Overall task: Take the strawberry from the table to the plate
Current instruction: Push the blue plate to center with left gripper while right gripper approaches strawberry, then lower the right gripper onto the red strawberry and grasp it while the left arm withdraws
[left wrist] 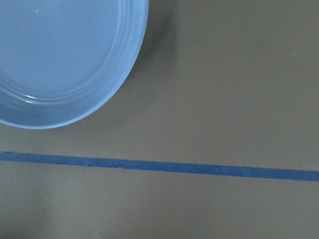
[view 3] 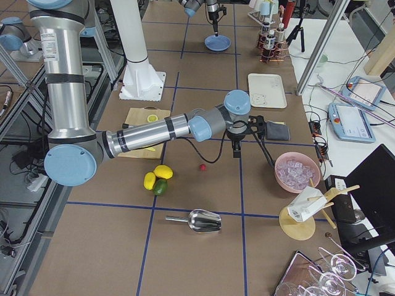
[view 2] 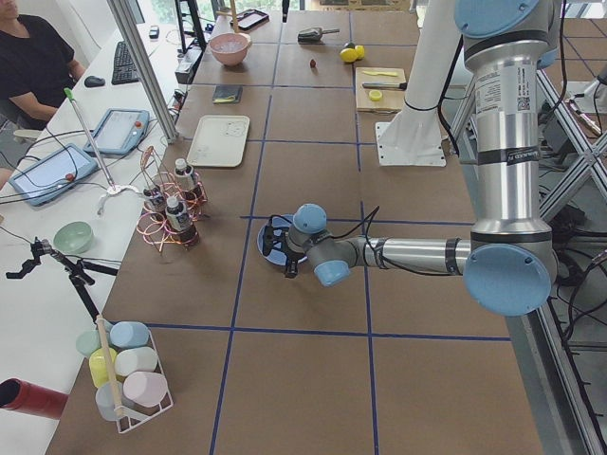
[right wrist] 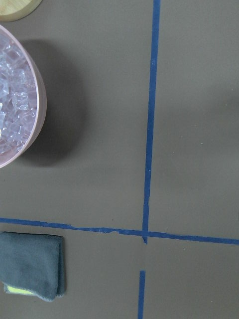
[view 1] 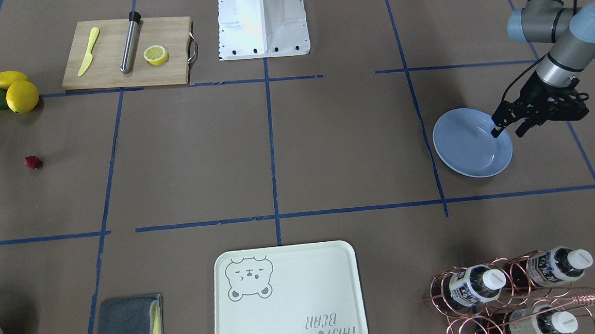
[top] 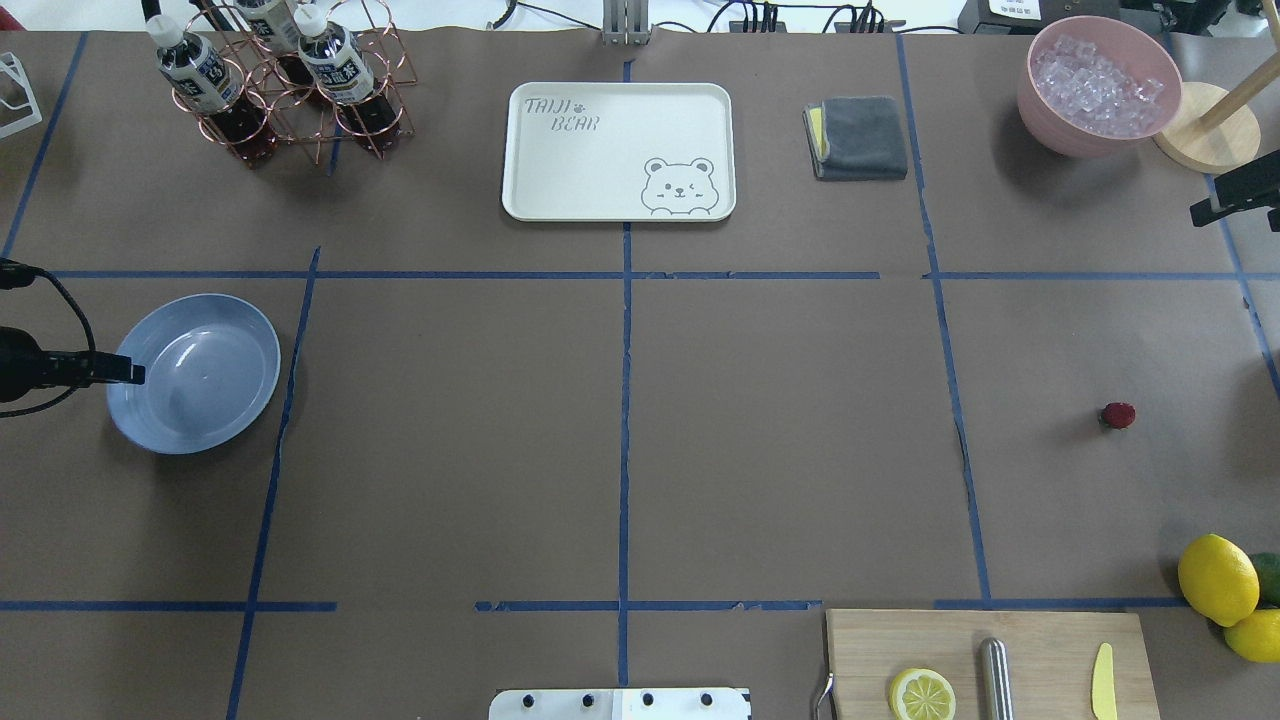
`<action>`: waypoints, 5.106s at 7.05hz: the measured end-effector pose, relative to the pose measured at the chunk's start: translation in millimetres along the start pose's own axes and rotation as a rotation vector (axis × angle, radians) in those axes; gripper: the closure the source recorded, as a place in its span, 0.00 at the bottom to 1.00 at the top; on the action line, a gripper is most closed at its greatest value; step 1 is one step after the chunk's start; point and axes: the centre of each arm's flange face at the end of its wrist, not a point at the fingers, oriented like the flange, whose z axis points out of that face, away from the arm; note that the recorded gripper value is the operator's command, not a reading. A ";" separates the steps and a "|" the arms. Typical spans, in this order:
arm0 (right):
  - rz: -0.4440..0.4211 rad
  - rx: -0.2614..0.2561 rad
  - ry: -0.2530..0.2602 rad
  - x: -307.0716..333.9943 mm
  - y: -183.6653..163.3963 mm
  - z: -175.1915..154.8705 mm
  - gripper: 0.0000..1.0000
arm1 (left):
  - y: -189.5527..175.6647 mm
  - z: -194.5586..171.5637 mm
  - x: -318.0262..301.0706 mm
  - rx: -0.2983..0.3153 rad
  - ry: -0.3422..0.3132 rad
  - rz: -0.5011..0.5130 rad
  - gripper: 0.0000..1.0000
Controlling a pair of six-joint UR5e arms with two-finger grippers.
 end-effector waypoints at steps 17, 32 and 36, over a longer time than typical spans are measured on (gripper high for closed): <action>-0.034 -0.089 0.075 -10.4 88.5 105.6 0.00 | 29.5 16.8 459.4 -0.103 0.135 -0.406 1.00; -0.044 -0.118 0.169 -22.6 130.2 190.7 0.27 | -33.6 -61.5 450.5 -0.016 0.121 -0.308 0.00; -0.045 -0.117 0.171 -21.9 126.5 193.3 0.31 | -33.5 -62.7 450.9 -0.016 0.123 -0.308 0.00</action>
